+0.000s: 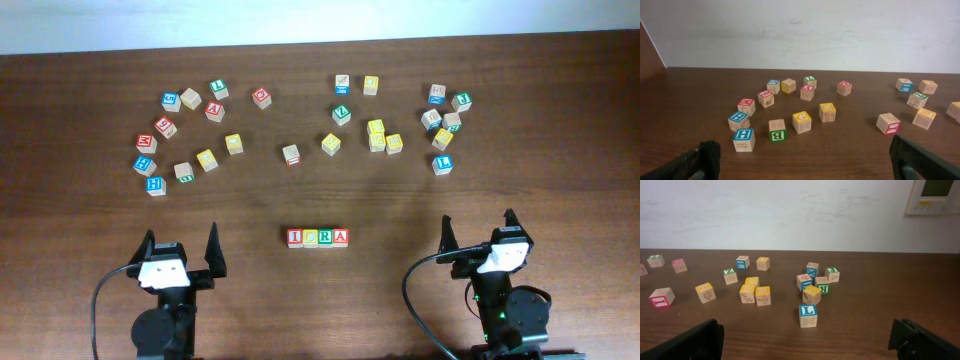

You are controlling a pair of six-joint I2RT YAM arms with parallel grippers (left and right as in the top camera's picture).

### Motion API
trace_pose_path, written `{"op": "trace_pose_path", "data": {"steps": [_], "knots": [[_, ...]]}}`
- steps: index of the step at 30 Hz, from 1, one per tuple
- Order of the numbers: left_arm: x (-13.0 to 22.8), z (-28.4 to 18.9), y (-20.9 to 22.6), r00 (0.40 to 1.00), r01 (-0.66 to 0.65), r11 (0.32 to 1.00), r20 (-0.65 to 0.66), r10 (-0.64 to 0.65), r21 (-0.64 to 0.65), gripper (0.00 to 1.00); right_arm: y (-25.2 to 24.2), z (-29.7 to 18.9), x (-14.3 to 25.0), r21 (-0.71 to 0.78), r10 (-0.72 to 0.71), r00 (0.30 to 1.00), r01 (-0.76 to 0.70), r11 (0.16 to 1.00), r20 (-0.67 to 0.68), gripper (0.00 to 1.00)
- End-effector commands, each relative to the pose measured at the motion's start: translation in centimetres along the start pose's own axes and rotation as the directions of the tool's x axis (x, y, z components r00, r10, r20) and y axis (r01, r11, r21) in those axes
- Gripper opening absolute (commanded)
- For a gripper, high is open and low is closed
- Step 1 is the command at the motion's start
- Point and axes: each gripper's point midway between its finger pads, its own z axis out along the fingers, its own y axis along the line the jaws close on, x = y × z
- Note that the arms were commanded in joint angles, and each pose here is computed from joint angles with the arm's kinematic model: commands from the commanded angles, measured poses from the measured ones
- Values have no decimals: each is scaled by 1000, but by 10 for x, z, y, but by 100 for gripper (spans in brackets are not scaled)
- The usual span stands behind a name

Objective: Spell out ICRA

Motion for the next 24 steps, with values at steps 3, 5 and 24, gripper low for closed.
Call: {"op": "trace_pose_path", "data": {"steps": [3,5,24], "knots": [[2,0,-3,1000,-16,1000,-4,16,15,99,-9,0,2,50,-26,1000,26,998,-2,98],[2,0,-3,1000,-16,1000,-4,16,15,99,-9,0,2,48,-65,998,65,997,-4,98],[2,0,-3,1000,-16,1000,-4,16,15,99,-7,0,2,35,-71,997,71,997,-4,98]]}}
